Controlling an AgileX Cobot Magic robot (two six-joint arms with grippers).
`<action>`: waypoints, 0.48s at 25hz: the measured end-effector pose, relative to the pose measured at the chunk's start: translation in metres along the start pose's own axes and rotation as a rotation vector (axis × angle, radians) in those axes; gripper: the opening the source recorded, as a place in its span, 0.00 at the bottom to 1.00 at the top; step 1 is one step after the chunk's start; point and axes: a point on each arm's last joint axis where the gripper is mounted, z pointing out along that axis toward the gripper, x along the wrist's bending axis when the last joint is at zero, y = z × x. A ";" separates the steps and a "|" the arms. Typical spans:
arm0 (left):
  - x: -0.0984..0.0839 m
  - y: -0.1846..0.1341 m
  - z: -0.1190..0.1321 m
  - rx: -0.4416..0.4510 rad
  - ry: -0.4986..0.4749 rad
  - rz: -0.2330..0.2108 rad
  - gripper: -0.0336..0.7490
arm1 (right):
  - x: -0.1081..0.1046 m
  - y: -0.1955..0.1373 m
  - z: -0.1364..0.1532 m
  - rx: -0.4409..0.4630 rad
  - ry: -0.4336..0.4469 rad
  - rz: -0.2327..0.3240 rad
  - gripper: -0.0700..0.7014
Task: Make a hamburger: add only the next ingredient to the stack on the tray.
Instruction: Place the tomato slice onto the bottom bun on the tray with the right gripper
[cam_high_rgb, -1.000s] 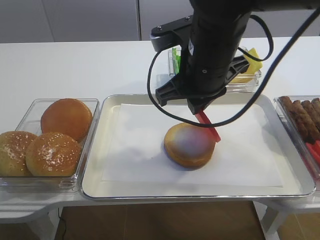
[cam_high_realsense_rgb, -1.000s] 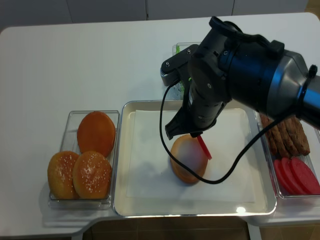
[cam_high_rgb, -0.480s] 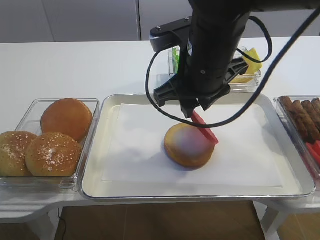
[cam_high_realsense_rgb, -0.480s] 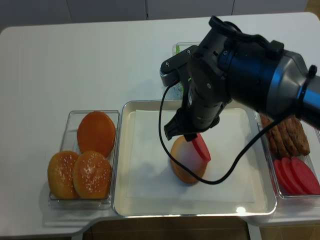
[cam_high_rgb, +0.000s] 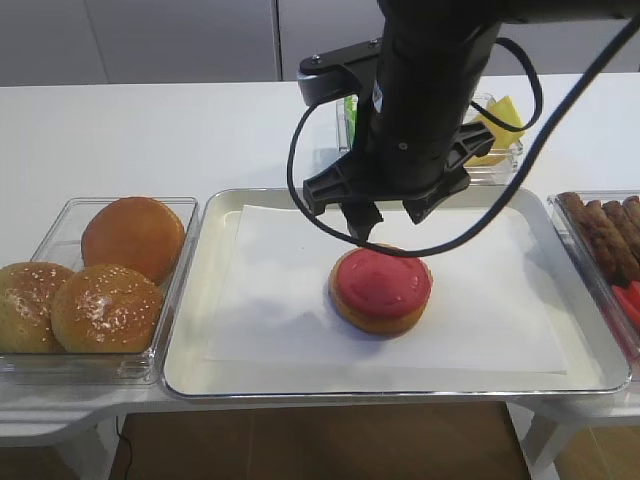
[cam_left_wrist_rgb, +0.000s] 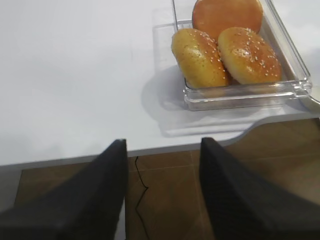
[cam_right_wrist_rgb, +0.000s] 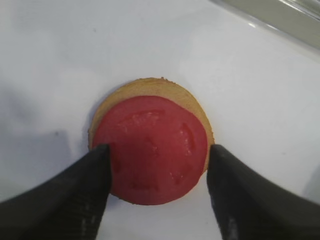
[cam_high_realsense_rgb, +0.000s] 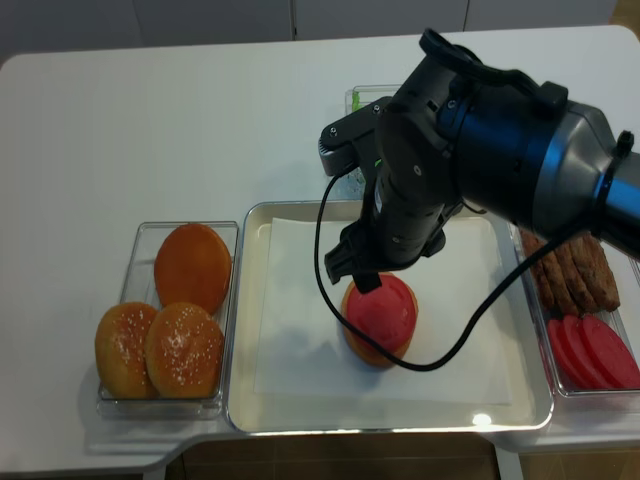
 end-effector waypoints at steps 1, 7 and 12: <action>0.000 0.000 0.000 0.000 0.000 0.000 0.49 | 0.000 0.000 0.000 0.000 0.000 0.000 0.69; 0.000 0.000 0.000 0.000 0.000 0.000 0.49 | -0.003 0.001 -0.001 0.002 -0.005 -0.041 0.69; 0.000 0.000 0.000 0.000 0.000 0.000 0.49 | -0.029 0.007 -0.006 0.025 0.026 -0.005 0.69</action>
